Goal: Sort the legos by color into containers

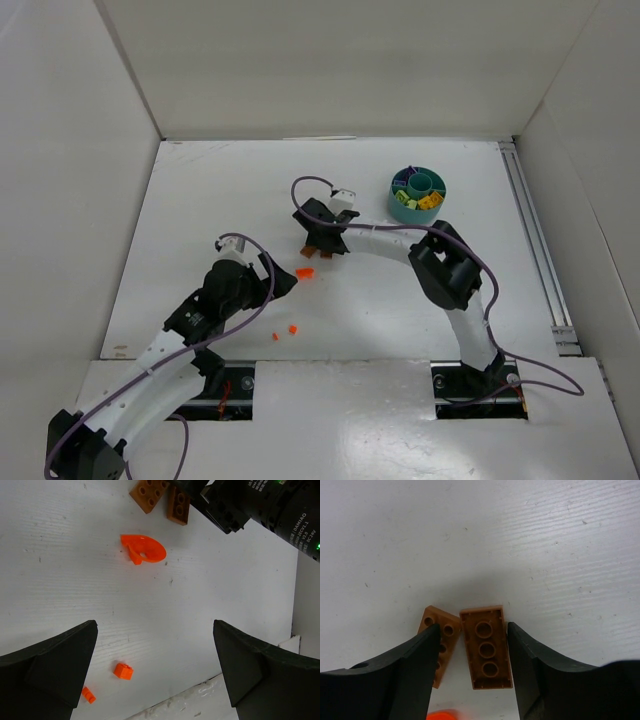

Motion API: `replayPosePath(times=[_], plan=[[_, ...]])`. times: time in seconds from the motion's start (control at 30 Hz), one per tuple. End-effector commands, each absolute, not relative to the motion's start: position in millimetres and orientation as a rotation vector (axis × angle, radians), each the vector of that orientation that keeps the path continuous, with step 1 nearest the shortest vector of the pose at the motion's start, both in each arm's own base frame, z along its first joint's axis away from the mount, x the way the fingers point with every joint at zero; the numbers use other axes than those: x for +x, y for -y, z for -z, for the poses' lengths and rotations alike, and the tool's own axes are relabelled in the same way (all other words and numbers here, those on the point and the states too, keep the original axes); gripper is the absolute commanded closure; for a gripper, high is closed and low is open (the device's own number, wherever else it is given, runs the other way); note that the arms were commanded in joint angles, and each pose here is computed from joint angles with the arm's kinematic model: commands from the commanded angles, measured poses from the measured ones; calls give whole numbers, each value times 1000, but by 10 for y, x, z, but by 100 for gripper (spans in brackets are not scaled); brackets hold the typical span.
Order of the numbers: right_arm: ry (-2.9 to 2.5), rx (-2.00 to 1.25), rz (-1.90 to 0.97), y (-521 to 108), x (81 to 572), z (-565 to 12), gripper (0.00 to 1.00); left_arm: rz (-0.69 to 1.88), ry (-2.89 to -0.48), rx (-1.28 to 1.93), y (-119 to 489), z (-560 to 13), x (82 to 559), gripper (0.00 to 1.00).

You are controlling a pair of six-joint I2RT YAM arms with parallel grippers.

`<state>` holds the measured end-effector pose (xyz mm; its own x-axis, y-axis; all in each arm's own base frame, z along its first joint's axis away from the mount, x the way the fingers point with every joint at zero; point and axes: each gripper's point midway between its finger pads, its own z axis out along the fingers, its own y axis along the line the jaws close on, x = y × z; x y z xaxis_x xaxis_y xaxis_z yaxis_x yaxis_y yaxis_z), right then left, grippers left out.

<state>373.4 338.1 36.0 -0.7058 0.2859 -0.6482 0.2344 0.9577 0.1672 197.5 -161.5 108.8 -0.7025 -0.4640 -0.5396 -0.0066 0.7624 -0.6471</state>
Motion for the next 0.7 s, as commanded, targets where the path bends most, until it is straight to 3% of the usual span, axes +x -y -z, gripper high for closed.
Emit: replayPosePath(times=[0.0, 0.13, 0.57, 0.67], plan=[[-2401, 357, -54, -3346, 3679, -232, 41, 845, -2186, -326, 1636, -1160, 2011, 0], [-2412, 362, -36, -3281, 3622, -169, 49, 848, -2202, -302, 1663, -1137, 1986, 0], [-2382, 331, -33, -2976, 3469, -287, 49, 838, -2220, -304, 1663, -1094, 1985, 0], [-2367, 295, -59, -2970, 3519, -336, 45, 838, -2220, -304, 1663, -1094, 1985, 0]])
